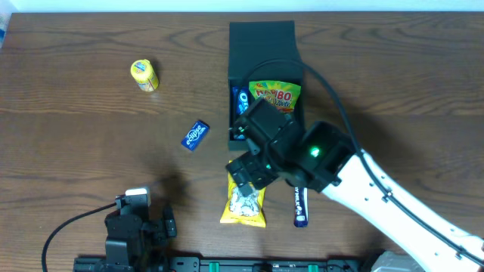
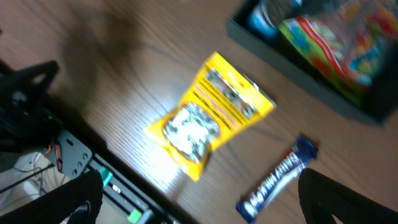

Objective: Pack container
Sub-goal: 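Move the right gripper down to the yellow Hacks candy bag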

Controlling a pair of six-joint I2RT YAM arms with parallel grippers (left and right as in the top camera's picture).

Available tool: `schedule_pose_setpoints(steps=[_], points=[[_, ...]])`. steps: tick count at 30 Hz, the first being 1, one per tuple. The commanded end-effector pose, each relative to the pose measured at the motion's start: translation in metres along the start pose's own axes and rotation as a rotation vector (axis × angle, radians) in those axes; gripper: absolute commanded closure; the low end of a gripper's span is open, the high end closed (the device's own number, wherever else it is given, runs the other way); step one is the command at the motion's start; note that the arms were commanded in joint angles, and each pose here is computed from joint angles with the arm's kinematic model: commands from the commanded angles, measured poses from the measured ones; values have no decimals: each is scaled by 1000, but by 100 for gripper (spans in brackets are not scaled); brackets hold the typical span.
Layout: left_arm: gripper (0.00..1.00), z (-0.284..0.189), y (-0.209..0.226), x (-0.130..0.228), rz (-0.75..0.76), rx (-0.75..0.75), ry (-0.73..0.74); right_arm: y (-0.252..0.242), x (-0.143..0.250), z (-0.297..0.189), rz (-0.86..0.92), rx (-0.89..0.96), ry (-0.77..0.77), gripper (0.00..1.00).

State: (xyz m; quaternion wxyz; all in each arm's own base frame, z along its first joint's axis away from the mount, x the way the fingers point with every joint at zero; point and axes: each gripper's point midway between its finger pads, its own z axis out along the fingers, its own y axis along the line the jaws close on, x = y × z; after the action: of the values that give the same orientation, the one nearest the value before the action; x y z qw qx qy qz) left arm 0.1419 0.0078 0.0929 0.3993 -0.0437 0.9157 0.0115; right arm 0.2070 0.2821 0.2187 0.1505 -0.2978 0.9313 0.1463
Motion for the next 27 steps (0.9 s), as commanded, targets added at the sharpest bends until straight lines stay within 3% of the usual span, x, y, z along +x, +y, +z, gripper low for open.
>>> schedule_pose_setpoints(steps=[1, 10, 17, 23, 27], points=[[4, 6, 3, 19, -15, -18, 65, 9, -4, 0, -60, 3, -48, 1], [5, 6, 3, 19, -15, -18, 65, 10, 1, 34, -29, -44, -49, 1], [4, 6, 3, 19, -15, -18, 65, -12, 23, 59, 249, -34, 26, 1], [4, 6, 3, 19, -15, -18, 65, -34, 51, 87, 716, 38, 81, 1], [4, 6, 3, 19, -15, -18, 65, -37, 57, 107, 809, 28, 64, 1]])
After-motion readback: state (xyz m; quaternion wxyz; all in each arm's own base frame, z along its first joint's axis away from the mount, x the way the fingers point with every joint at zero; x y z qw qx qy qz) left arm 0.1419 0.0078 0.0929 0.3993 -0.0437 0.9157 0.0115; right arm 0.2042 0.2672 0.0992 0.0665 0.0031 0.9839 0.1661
